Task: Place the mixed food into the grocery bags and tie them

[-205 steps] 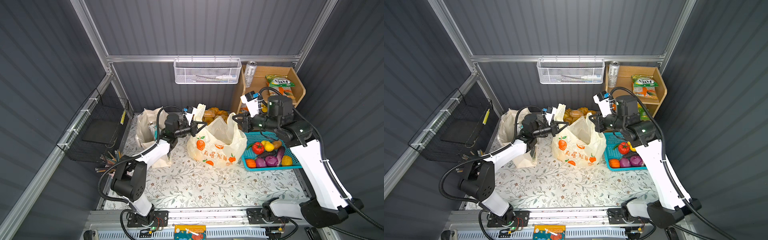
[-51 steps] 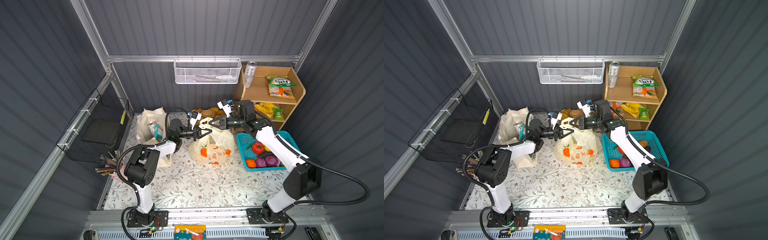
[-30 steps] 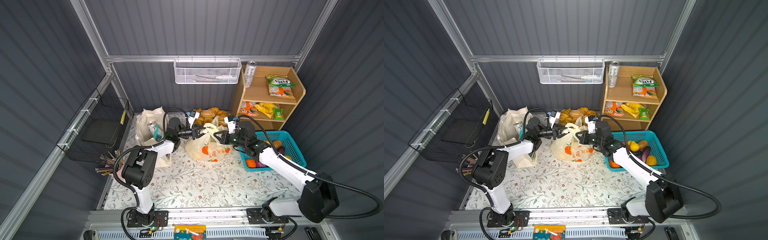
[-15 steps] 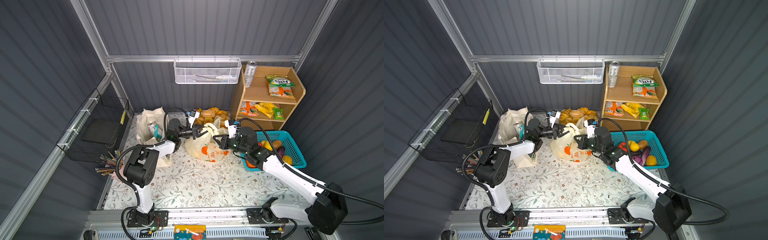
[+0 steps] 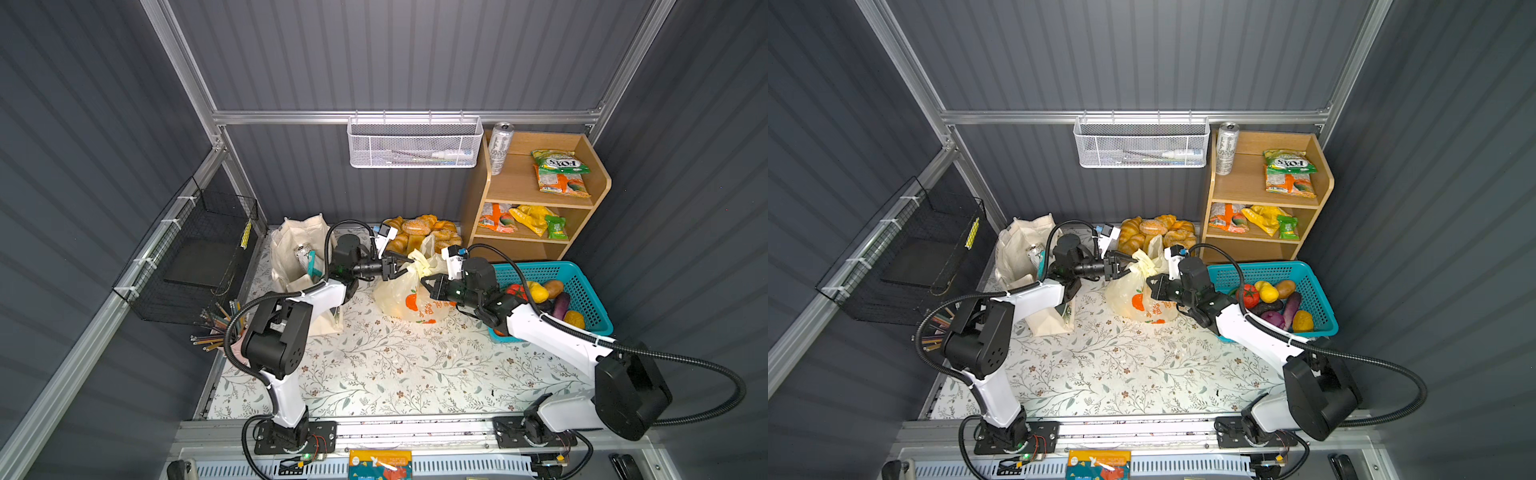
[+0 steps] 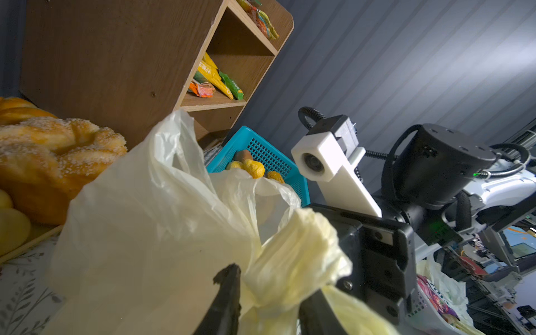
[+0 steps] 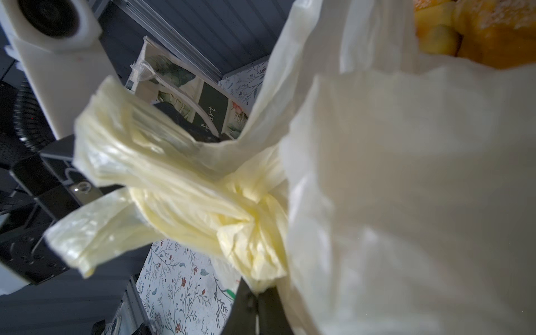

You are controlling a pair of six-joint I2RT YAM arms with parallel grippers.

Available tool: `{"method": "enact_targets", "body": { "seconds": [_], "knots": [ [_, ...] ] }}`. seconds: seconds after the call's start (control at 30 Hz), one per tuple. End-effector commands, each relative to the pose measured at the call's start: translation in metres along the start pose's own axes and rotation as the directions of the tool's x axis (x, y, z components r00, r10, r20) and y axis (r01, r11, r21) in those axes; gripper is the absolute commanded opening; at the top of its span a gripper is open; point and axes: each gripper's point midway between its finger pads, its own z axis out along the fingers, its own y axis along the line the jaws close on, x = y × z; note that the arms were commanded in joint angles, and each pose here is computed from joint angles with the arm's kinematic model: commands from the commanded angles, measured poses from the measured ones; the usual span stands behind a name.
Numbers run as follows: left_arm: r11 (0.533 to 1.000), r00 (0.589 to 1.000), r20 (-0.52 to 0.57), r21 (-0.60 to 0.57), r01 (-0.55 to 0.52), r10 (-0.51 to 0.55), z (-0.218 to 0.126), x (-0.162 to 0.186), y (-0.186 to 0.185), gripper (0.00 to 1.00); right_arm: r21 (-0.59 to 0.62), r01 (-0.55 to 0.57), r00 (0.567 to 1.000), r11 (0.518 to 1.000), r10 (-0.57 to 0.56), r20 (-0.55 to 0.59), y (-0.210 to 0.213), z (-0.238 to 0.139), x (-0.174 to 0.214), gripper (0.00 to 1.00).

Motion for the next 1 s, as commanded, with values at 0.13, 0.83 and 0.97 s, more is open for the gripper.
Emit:
{"method": "enact_targets", "body": {
  "seconds": [0.13,0.83,0.97],
  "knots": [
    [0.98,0.985,-0.158,-0.176,-0.096,0.068,-0.025,0.031,0.003,0.45,0.026,-0.005,0.999,1.0,0.006,-0.044,-0.007,0.0,0.01,0.0],
    [0.97,0.96,-0.175,-0.073,-0.234,0.218,-0.01,-0.011,-0.043,0.53,0.026,-0.013,0.998,1.0,0.015,-0.059,-0.012,0.005,0.017,0.0],
    [0.97,0.937,-0.283,-0.072,-0.234,0.205,0.002,0.009,-0.035,0.55,0.024,-0.016,0.998,1.0,0.017,-0.058,-0.012,0.005,0.018,0.0]
  ]
}}
